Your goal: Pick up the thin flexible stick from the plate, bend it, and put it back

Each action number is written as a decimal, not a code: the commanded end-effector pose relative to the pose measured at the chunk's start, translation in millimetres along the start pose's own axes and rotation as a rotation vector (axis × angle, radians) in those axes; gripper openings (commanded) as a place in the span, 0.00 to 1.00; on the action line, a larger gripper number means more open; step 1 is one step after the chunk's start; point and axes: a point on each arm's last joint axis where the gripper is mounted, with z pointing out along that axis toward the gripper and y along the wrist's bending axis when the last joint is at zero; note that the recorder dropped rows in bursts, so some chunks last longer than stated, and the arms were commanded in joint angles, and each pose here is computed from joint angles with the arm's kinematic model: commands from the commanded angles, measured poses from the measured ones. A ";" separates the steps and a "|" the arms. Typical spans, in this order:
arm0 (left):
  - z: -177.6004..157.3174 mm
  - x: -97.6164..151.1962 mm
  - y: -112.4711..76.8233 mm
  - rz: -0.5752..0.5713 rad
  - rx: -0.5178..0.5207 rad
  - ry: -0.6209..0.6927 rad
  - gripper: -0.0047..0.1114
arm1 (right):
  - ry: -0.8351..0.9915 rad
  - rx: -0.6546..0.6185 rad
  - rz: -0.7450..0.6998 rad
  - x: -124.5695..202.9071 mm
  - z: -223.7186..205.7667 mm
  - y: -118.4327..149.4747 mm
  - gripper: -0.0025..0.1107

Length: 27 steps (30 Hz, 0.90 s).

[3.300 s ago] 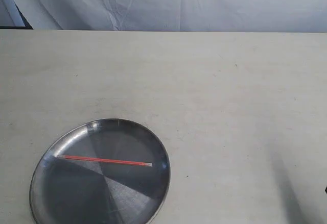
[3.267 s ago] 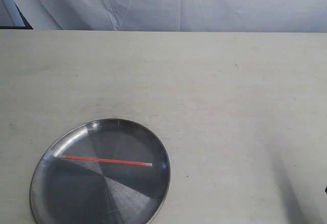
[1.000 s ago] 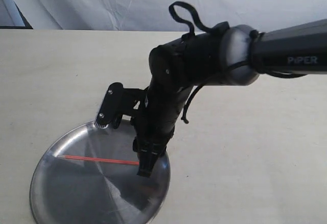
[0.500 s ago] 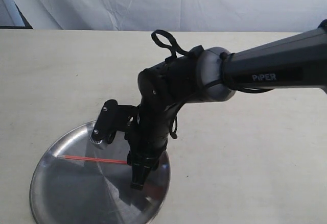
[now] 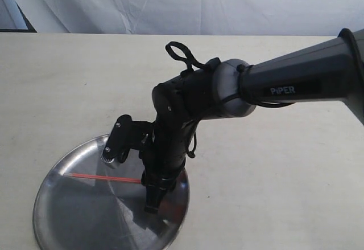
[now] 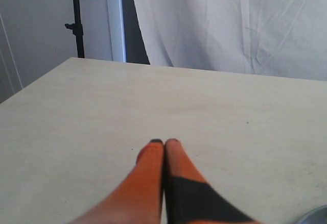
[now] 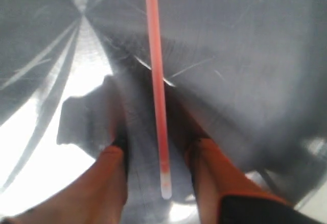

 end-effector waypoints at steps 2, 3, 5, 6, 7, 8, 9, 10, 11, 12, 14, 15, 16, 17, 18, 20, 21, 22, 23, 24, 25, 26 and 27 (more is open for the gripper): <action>-0.1 1.2 0.0 0.001 0.000 0.000 0.04 | 0.031 0.024 -0.046 2.2 3.6 -2.9 0.14; -0.1 1.2 0.0 0.001 0.000 0.000 0.04 | 0.039 0.026 -0.053 2.9 3.5 -3.1 0.09; -0.1 1.2 0.0 0.001 0.000 0.000 0.04 | 0.052 0.024 -0.061 4.1 3.5 -3.0 0.02; -0.1 1.2 0.0 0.001 0.000 0.000 0.04 | 0.057 0.022 -0.064 4.6 3.5 -2.9 0.02; -0.1 1.2 0.0 0.001 0.000 0.000 0.04 | 0.060 0.022 -0.065 4.9 3.4 -2.9 0.01; -0.1 1.2 0.0 0.001 0.000 0.000 0.04 | 0.061 0.023 -0.067 4.9 3.4 -2.9 0.01; -0.1 1.2 0.0 0.001 0.000 0.000 0.04 | 0.063 0.025 -0.070 5.1 3.4 -3.2 0.01; -0.1 1.2 0.0 0.001 0.000 0.000 0.04 | 0.064 0.027 -0.073 5.2 3.4 -3.3 0.01; -0.1 1.2 0.0 0.001 0.000 0.000 0.04 | 0.065 0.028 -0.075 5.3 3.4 -3.5 0.01; -0.1 1.2 0.0 0.001 0.000 0.000 0.04 | 0.065 0.028 -0.075 5.3 3.4 -3.5 0.01; -0.1 1.2 0.0 0.001 0.000 0.000 0.04 | 0.060 0.032 -0.075 4.7 2.7 -3.7 0.01; -0.1 1.2 0.0 0.001 0.000 0.000 0.04 | 0.048 0.040 -0.076 3.6 0.3 -4.1 0.01; -0.1 1.2 0.0 0.001 0.000 0.000 0.04 | 0.040 0.046 -0.077 2.7 -1.6 -4.3 0.01; -0.1 1.2 0.0 0.001 0.000 0.000 0.04 | 0.030 0.053 -0.077 1.7 -2.7 -4.8 0.01; -0.1 1.2 0.0 0.001 0.000 0.000 0.04 | 0.018 0.061 -0.078 0.6 -5.3 -5.2 0.01; -0.1 1.2 0.0 0.001 0.000 0.000 0.04 | -0.005 0.077 -0.084 -1.6 -8.6 -6.1 0.01; -0.1 1.2 0.0 0.001 0.000 0.000 0.04 | -0.010 0.081 -0.086 -2.1 -9.4 -6.3 0.01; -0.1 1.2 0.0 0.001 0.000 0.000 0.04 | -0.018 0.087 -0.090 -2.9 -11.2 -6.6 0.01; -0.1 1.2 0.0 0.001 0.000 0.000 0.04 | -0.023 0.090 -0.095 -3.4 -12.4 -6.7 0.01; -0.1 1.2 0.0 0.001 0.000 0.000 0.04 | -0.024 0.091 -0.096 -3.5 -12.3 -6.8 0.01; -0.1 1.2 0.0 0.001 0.000 0.000 0.04 | -0.024 0.091 -0.096 -3.5 -12.3 -6.8 0.01; -0.1 1.2 0.0 0.001 0.000 0.000 0.04 | -0.026 0.092 -0.100 -3.7 -13.2 -6.8 0.01; -0.1 1.2 0.0 0.001 0.000 0.000 0.04 | -0.026 0.092 -0.106 -3.7 -13.2 -6.8 0.01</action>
